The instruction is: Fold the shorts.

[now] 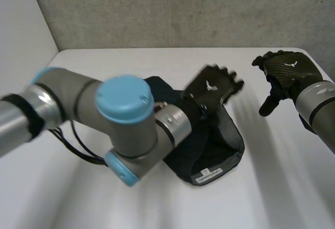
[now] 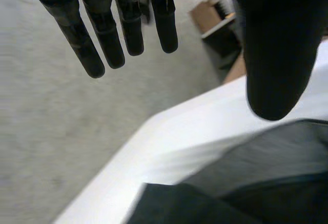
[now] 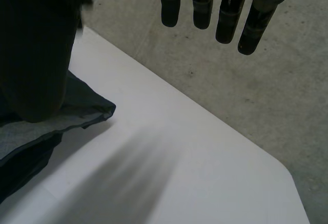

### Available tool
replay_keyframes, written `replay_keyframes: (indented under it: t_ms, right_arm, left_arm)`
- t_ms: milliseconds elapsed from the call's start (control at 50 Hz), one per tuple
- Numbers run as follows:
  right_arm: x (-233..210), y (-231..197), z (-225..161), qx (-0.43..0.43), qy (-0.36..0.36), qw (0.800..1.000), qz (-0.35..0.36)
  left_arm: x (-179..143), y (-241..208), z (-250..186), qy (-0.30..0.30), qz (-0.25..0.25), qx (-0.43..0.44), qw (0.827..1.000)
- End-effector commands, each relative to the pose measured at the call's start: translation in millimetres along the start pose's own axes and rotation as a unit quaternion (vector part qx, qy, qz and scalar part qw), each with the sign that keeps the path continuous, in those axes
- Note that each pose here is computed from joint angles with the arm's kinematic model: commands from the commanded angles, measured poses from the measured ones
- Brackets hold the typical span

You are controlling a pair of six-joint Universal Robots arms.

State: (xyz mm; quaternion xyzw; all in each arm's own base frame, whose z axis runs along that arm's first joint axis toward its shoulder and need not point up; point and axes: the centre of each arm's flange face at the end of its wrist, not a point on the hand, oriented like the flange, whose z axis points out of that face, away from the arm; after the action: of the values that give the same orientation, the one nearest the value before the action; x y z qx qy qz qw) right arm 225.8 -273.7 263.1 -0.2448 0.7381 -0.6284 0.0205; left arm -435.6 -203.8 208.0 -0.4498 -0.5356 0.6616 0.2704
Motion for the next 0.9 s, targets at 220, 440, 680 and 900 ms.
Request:
replay_keyframes:
  t_ms: [220, 440, 680, 900]
  right_arm:
    - [-74, 29, -43, -0.056, -0.210, 0.975, -0.051]
    - [-128, 47, -51, -0.099, -0.215, 0.967, 0.096]
    - [-162, 77, -37, -0.127, -0.140, 0.980, 0.066]
    - [-165, 83, -20, -0.107, -0.109, 0.987, 0.043]
  left_arm:
    - [-122, -4, -89, -0.237, -0.004, -0.088, 0.967]
    - [-159, 27, -128, -0.305, -0.019, -0.147, 0.941]
    - [-182, 47, -146, -0.340, -0.027, -0.177, 0.923]
    - [-194, 64, -144, -0.326, -0.034, -0.183, 0.927]
